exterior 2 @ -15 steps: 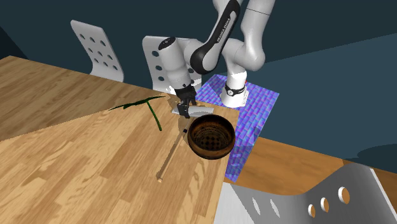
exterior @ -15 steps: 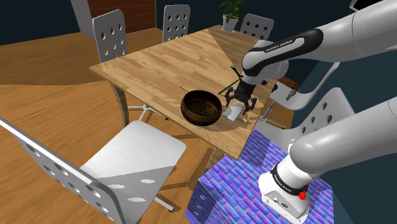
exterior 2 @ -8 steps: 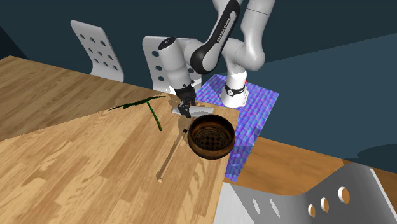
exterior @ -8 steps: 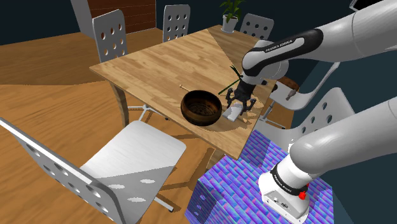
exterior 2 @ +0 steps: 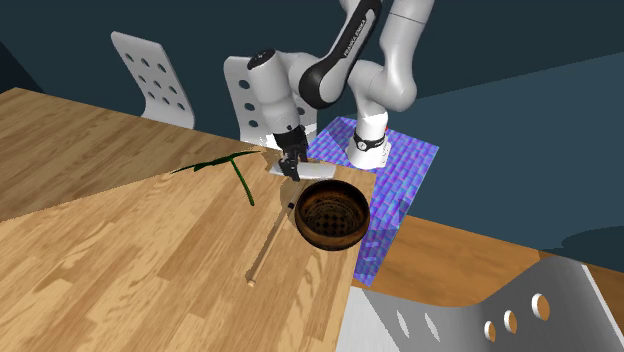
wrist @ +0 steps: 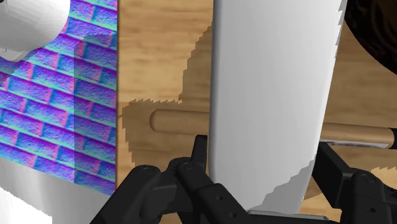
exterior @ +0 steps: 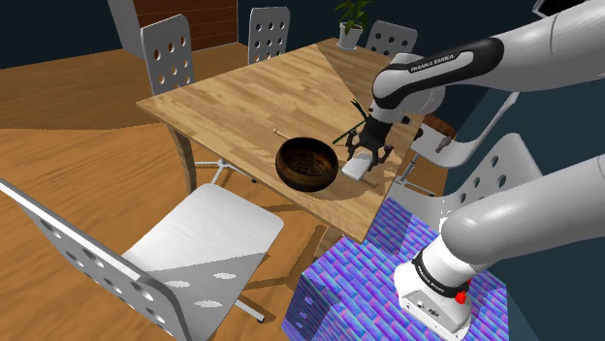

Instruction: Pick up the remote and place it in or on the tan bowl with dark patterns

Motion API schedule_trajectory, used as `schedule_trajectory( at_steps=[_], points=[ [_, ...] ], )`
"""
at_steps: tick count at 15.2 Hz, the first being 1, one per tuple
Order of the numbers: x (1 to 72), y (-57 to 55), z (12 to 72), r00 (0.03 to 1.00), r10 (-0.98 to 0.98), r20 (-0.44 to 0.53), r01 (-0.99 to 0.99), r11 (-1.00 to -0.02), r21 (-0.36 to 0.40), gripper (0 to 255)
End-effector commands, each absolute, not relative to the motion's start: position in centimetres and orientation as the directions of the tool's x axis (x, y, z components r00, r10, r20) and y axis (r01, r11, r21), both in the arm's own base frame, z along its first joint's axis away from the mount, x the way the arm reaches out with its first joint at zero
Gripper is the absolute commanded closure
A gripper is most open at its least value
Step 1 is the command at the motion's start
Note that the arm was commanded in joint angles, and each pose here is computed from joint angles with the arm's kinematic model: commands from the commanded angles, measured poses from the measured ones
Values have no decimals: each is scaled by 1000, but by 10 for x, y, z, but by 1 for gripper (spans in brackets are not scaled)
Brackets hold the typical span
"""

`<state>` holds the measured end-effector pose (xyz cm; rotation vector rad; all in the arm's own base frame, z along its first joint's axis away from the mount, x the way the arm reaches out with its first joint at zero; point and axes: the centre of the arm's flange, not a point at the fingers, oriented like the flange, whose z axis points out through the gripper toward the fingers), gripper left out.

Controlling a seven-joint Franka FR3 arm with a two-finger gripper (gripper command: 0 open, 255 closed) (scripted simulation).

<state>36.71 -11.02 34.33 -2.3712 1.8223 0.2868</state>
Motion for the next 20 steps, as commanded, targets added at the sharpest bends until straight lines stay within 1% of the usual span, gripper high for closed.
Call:
schedule_trajectory(
  at_steps=[1,20],
  points=[
    [367,-111,354,249,-940,-233,-966,-258,7,255],
    [367,-111,454,249,-940,-233,-966,-258,7,255]
  ],
)
